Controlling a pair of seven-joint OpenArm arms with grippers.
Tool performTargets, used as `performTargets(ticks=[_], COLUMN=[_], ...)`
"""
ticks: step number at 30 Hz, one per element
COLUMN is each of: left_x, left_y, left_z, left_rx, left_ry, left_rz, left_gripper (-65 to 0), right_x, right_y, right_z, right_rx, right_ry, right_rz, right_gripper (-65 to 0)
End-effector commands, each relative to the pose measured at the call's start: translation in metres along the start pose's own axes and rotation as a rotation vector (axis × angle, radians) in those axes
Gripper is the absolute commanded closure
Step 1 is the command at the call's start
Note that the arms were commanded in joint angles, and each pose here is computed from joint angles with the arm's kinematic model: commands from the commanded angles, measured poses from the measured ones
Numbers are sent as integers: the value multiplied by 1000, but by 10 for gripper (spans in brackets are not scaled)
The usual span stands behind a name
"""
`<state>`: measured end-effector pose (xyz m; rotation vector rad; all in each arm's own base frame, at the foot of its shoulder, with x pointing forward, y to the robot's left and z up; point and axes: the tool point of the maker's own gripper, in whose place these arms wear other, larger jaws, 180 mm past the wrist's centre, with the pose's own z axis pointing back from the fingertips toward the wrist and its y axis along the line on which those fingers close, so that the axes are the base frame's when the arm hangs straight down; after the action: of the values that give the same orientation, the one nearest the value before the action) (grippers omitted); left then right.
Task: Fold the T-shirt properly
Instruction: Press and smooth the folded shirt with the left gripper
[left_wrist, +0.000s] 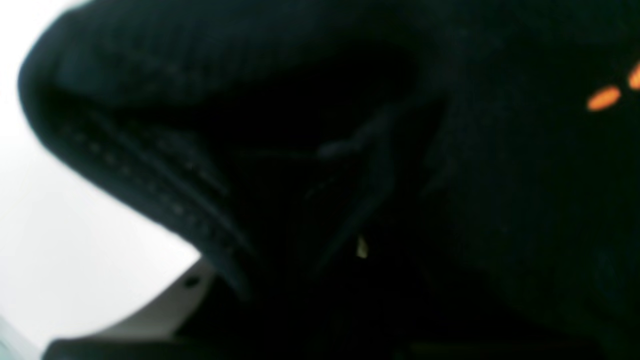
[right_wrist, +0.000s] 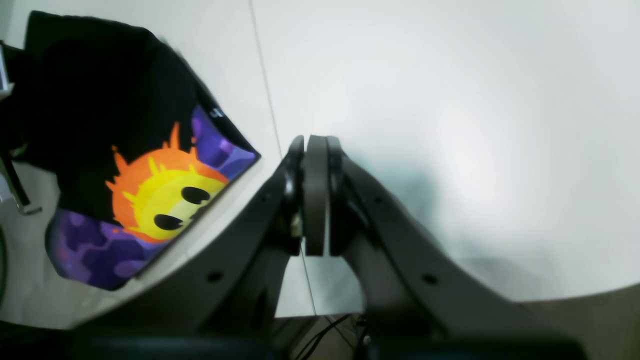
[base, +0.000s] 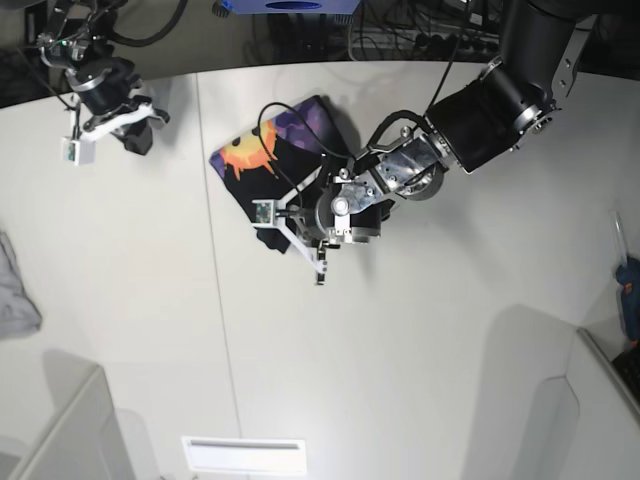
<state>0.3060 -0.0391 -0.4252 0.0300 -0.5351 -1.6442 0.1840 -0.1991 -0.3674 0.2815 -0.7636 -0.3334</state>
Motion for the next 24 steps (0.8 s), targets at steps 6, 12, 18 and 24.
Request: performTargets(ticks=[6, 12, 18, 24], left_x=[16, 25, 34, 29], left_y=[-15, -11, -20, -21], left_z=[-3, -7, -11, -16], left_rx=[-47, -56, -91, -109], left_ry=[-84, -178, -212, -201], left_rz=[-100, -89, -160, -179], left_gripper=[0, 0, 0, 0], right_x=[2, -3, -4, -4], right_y=[-5, -9, -10, -10], right_z=[7, 3, 1, 1], right_rx=[-17, -20, -20, -20], right_ry=[-26, -12, -10, -8], right_rz=[-13, -31, -37, -37], right_gripper=[0, 0, 0, 0])
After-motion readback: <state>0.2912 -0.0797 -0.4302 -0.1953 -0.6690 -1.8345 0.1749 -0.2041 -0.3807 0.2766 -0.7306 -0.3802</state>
